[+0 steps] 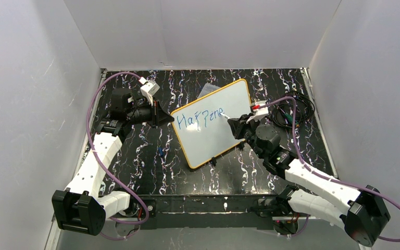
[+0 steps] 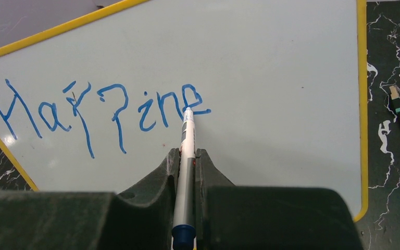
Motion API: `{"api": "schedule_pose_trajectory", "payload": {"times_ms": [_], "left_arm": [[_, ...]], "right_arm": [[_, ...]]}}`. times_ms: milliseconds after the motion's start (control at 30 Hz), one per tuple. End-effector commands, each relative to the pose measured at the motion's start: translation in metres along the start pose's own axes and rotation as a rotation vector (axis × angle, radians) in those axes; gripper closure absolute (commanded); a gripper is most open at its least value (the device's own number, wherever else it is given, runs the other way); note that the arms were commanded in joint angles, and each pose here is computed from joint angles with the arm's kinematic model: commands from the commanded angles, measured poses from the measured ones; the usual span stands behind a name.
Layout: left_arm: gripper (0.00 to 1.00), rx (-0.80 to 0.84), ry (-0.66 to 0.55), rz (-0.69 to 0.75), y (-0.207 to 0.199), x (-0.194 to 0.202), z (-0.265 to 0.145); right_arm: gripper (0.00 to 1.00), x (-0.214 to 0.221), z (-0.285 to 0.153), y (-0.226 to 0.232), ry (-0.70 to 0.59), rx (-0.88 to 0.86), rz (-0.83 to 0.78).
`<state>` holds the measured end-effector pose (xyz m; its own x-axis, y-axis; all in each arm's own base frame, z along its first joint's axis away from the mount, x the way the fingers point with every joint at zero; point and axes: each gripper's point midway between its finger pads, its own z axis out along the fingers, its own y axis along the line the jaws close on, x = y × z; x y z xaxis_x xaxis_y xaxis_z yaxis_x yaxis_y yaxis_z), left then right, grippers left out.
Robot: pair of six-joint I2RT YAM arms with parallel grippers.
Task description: Write a sentence on the whiteboard
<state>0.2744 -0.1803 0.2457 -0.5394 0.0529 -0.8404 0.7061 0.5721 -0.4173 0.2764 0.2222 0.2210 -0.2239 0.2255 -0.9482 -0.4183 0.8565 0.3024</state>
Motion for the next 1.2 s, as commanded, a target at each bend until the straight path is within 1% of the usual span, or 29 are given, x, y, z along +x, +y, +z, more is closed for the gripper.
{"api": "schedule_pose_trajectory", "payload": {"times_ms": [0,167,267,433,567,967,1167], "left_arm": [[1.0,0.05,-0.007,0.05,-0.013,-0.001,-0.003],[1.0,0.048,-0.008,0.05,-0.012,-0.001,-0.003],[1.0,0.048,-0.008,0.05,-0.012,-0.001,-0.003],[1.0,0.05,-0.007,0.05,-0.013,-0.001,-0.003],[1.0,0.05,-0.006,0.049,-0.013,0.0,-0.003],[1.0,0.053,-0.006,0.05,-0.013,-0.001,-0.003],[1.0,0.053,-0.006,0.049,-0.013,0.0,-0.003]], "right_arm": [[0.99,0.002,-0.003,-0.005,0.002,0.017,0.015],[0.99,0.001,-0.002,-0.003,-0.001,0.011,0.016],[0.99,-0.013,-0.006,-0.002,-0.036,0.012,0.019],[0.99,-0.038,-0.01,-0.009,-0.108,0.062,0.005],[0.99,-0.047,-0.006,-0.01,-0.13,0.07,-0.017],[0.99,-0.059,0.006,-0.01,-0.166,0.068,-0.037],[0.99,-0.054,0.011,-0.004,-0.141,0.037,-0.048]]}}
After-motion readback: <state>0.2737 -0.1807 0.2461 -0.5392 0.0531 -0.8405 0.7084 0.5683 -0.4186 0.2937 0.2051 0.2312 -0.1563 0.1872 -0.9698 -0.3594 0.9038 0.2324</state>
